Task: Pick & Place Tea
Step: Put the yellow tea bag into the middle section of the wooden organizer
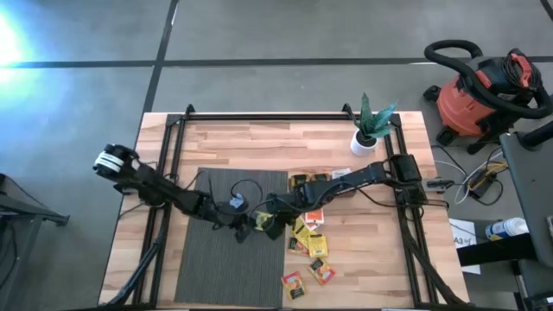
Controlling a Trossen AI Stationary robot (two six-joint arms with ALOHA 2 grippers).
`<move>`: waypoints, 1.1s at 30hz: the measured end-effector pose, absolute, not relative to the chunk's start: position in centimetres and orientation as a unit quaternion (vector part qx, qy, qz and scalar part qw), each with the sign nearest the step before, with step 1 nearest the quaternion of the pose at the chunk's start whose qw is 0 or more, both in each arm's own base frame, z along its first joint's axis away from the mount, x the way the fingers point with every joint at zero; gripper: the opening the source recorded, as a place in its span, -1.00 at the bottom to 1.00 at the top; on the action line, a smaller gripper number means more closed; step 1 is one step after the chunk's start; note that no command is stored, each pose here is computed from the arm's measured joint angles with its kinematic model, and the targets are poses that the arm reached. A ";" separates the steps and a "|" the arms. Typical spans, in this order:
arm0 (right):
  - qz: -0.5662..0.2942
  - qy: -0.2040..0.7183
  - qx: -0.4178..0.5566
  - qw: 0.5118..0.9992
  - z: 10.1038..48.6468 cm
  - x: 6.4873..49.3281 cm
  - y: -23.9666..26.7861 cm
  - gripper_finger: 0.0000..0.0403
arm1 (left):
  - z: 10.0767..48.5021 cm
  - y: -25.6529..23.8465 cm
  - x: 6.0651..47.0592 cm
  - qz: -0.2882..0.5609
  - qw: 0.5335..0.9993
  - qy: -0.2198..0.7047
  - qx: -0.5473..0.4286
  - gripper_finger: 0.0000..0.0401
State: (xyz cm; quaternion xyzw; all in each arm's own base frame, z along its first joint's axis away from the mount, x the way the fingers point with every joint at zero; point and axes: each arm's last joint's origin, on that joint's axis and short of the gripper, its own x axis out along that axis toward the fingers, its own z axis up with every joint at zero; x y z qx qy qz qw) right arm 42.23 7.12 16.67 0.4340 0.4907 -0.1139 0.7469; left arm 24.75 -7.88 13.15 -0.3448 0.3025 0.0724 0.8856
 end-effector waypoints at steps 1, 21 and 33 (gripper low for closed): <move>-0.122 0.492 0.437 0.743 16.4 42.1 7.1 -0.24 | 12.9 -8.0 25.0 0.068 0.885 0.298 -0.351 -0.58; -0.164 0.425 0.541 0.707 13.8 42.4 6.3 -0.24 | 11.4 -8.3 25.4 0.071 0.871 0.332 -0.354 -0.58; -0.176 0.414 0.527 0.721 12.5 42.8 5.8 -0.24 | 11.4 -8.3 25.4 0.069 0.871 0.331 -0.356 -0.58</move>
